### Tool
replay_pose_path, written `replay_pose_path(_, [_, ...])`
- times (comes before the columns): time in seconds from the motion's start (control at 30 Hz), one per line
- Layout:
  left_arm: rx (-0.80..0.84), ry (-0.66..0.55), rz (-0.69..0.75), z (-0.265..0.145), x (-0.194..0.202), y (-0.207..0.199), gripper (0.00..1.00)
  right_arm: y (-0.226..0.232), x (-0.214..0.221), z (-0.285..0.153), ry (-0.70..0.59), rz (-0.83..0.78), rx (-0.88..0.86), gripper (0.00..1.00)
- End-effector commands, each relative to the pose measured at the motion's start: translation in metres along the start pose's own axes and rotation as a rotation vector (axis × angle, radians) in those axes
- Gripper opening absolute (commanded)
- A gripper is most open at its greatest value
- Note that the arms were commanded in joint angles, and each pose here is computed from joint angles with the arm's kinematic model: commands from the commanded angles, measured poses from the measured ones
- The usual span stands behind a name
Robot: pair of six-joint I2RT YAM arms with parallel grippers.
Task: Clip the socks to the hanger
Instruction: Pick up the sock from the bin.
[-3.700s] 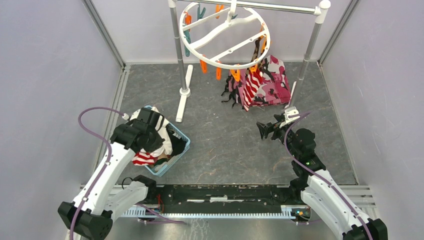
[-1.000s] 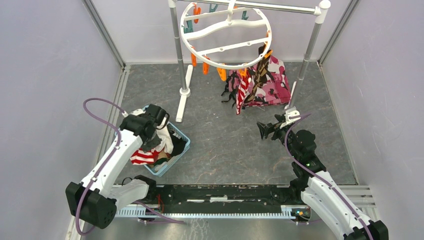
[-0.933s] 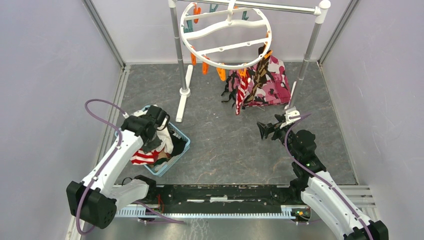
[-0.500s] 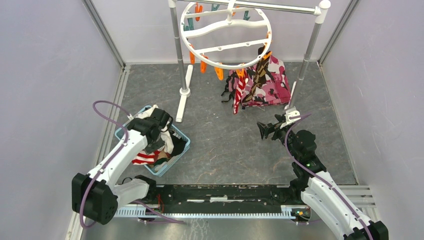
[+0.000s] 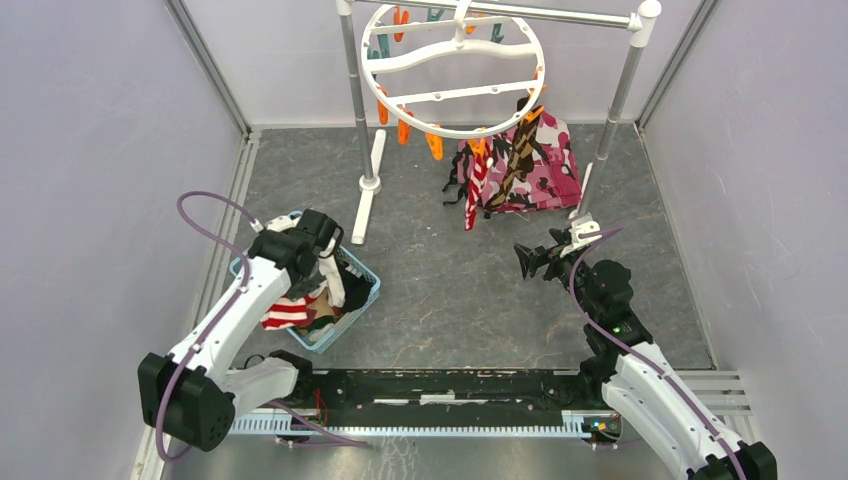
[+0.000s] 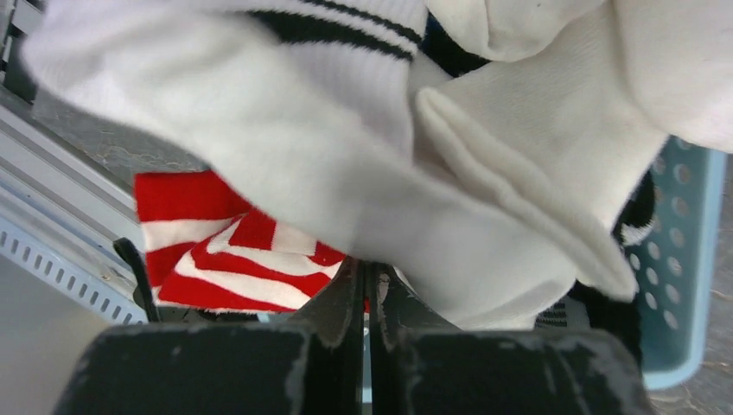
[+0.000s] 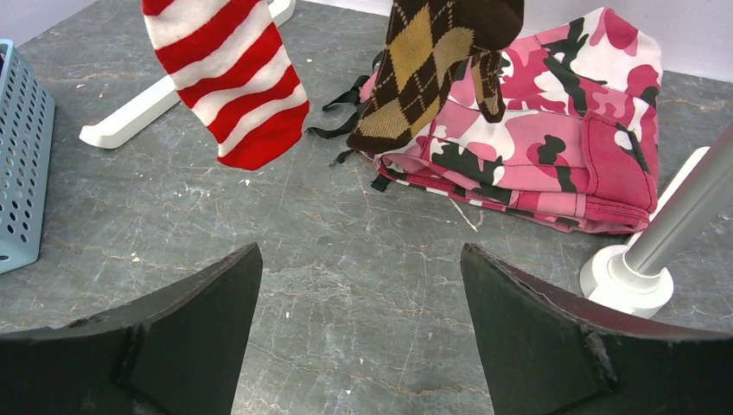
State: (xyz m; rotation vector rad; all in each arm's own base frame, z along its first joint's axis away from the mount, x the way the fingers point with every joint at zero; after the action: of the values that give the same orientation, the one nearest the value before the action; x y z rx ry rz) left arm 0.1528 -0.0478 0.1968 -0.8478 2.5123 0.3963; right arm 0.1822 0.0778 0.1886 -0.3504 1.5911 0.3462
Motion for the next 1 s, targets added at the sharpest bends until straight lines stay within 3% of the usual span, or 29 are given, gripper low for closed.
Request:
replay_pose_path(0.0, [0.0, -0.062, -0.007, -0.031, -0.017, 0.017, 0.02, 0.0, -0.006, 0.001, -0.038, -0.006, 0.002, 0.91])
replay_pose_path(0.37, [0.066, 0.001, 0.0, -0.059, -0.019, 0.026, 0.02, 0.003, -0.009, 0.0, -0.05, -0.007, -0.006, 0.91])
replay_pose_path(0.6, [0.293, 0.064, -0.011, -0.096, -0.029, 0.02, 0.02, 0.003, -0.008, 0.0, -0.05, -0.007, -0.008, 0.92])
replay_pose_path(0.97, [0.515, -0.023, 0.035, -0.136, -0.049, 0.022, 0.02, 0.004, -0.007, 0.001, -0.046, -0.007, -0.016, 0.92])
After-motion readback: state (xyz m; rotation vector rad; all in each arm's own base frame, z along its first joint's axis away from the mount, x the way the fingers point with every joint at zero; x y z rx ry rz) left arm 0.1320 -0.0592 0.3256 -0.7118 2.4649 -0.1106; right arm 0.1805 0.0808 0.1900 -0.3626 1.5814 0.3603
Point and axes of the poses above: each gripper's point midway between its finger pads, its own z axis out along the fingers, its own y axis along the line the jaws close on, x = y × z, the point moved 10 cm from there along -z, back along the fingers, and after that the axes turned 2 degrees about -z, right-handed, at the moved point
